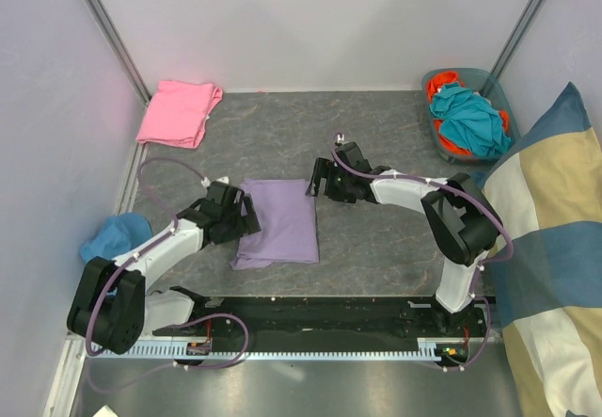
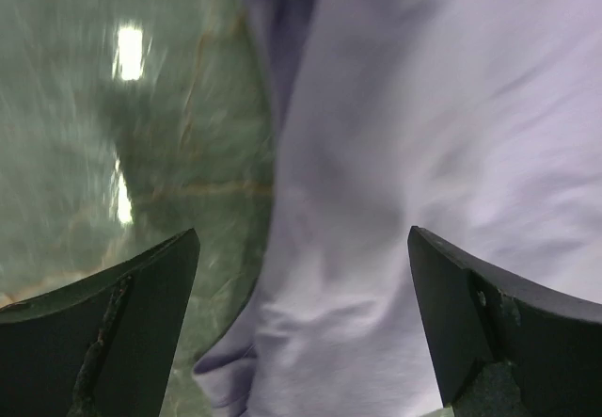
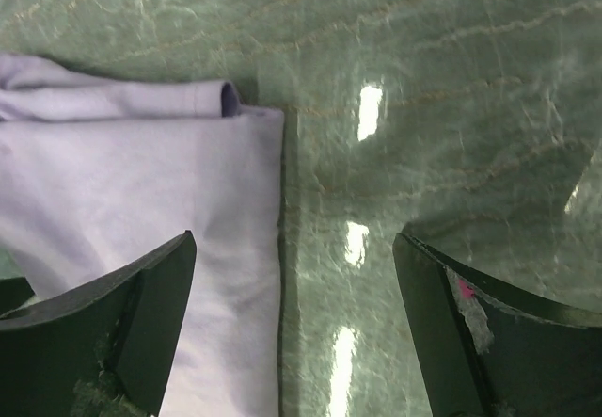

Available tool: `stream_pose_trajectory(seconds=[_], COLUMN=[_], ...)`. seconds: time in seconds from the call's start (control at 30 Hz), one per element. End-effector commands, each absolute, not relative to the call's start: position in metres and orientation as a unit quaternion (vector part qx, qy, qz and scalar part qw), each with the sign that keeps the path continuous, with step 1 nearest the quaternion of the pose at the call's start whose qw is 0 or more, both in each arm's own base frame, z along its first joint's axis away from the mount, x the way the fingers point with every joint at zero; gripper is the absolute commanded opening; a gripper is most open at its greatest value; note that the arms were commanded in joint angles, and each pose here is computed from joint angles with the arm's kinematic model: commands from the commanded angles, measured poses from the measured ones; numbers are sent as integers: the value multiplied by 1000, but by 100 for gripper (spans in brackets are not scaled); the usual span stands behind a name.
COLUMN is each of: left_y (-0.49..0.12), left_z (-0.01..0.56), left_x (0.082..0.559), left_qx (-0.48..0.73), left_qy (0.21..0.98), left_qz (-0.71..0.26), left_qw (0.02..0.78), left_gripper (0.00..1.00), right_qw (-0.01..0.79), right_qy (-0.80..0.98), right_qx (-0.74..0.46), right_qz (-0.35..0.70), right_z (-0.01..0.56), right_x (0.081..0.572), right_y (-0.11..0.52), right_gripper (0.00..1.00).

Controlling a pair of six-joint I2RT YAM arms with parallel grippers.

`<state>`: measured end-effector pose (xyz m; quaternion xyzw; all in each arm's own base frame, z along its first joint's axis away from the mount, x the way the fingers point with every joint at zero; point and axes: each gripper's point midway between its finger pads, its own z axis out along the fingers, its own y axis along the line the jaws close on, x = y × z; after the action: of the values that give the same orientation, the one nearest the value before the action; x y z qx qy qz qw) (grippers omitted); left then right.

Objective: Fold and stack the t-shirts
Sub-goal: Smooth out wrinkles on the folded tshirt, then put the neatly folded tshirt into the corner of the board with the left arm

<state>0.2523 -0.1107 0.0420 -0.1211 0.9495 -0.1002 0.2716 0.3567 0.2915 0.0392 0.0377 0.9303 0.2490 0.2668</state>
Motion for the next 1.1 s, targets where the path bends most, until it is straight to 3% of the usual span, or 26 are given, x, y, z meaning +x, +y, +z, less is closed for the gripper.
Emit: stream_pose_trajectory(seconds=[0.0, 0.47, 1.07], left_y=[-112, -122, -194], left_z=[27, 2, -9], left_x=[240, 228, 209], left_qx=[-188, -180, -89], left_qy=[936, 943, 958], left_qz=[-130, -150, -237], left_qw=[267, 237, 137], left_gripper=[100, 100, 95], right_qw=[226, 225, 263], right_qy=[952, 947, 940], right_qx=[27, 17, 24], right_qz=[206, 228, 217], right_z=[19, 38, 73], right_x=[326, 318, 321], right_y=[268, 270, 257], right_gripper=[95, 95, 96])
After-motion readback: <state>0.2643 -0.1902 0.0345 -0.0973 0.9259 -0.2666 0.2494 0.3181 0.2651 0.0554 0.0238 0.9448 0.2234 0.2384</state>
